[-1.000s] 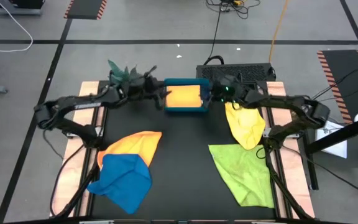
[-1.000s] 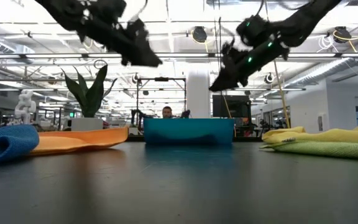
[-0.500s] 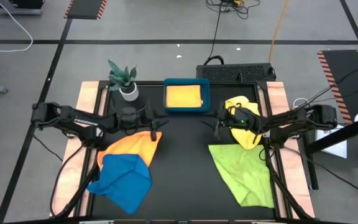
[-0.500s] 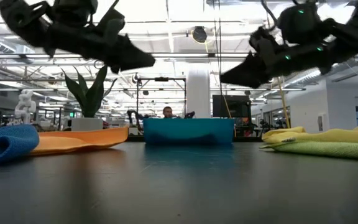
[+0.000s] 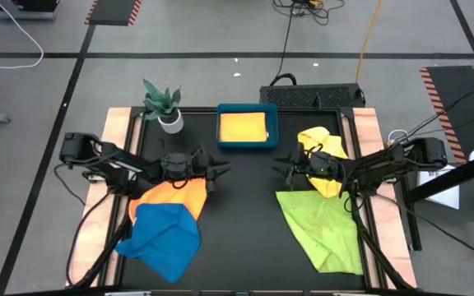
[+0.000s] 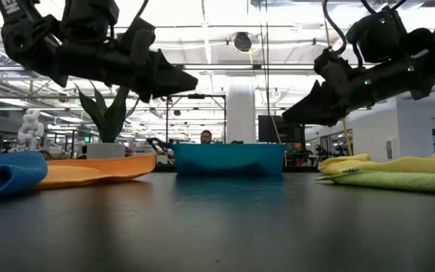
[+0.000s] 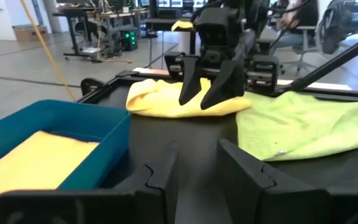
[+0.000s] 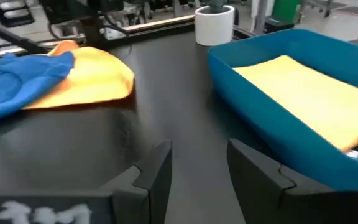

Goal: Fold microfiber towels
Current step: Fold the yellow microfiber towel

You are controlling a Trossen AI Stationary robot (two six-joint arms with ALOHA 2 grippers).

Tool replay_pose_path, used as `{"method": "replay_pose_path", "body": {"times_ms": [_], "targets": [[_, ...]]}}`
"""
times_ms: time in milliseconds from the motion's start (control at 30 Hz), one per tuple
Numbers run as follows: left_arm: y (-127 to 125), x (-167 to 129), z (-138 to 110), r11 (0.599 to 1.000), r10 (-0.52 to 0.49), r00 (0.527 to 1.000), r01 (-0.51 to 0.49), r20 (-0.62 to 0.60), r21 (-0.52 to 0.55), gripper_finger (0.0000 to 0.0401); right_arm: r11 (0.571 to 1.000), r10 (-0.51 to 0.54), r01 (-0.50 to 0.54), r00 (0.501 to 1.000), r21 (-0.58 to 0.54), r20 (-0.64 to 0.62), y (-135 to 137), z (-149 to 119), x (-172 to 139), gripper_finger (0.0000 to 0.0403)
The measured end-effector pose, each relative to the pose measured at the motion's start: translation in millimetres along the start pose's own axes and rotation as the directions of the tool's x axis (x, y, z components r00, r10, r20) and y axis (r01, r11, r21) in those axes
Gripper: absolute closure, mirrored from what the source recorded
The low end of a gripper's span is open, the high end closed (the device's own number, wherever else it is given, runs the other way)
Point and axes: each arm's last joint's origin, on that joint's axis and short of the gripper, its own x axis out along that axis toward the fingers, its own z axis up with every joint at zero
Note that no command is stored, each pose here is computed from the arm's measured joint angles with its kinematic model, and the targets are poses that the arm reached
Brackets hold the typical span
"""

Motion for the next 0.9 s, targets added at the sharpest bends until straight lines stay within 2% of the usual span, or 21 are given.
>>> {"method": "replay_pose_path", "body": {"times_ms": [67, 133, 267, 533, 667, 900], "targets": [[-0.2, 3.9, -0.7, 1.0, 0.013, 1.0, -0.013, -0.005, 0.0, 0.0295, 1.0, 0.004, -0.004, 1.0, -0.028, 0.003, 1.4, 2.0, 0.9, 0.0259], [-0.7, 7.3, 0.3, 1.0, 0.016, 1.0, -0.016, -0.003, 0.005, 0.0295, 0.993, 0.011, -0.01, 1.0, -0.114, 0.004, 4.7, 4.9, 0.9, 0.0259], [-1.3, 9.1, 4.1, 1.0, 0.014, 1.0, -0.015, 0.011, 0.024, 0.0295, 0.983, -0.057, 0.054, 0.998, -0.178, -0.015, 4.0, 19.3, 0.7, 0.0259], [2.3, 9.5, 5.4, 0.995, 0.055, 0.998, -0.057, 0.023, 0.083, 0.0295, 0.97, -0.143, 0.104, 0.974, -0.22, -0.174, 6.3, 64.6, -7.0, 0.0259], [4.4, 9.7, 5.1, 0.994, 0.066, 0.998, -0.068, 0.02, 0.088, 0.0295, 0.967, -0.154, 0.103, 0.965, -0.233, -0.212, 5.2, 64.3, -7.9, 0.0259], [5.7, 9.9, 4.1, 0.992, 0.073, 0.997, -0.073, 0.009, 0.102, 0.0295, 0.978, -0.161, 0.12, 0.955, -0.172, -0.247, 4.5, 60.9, -9.0, 0.0259]]}}
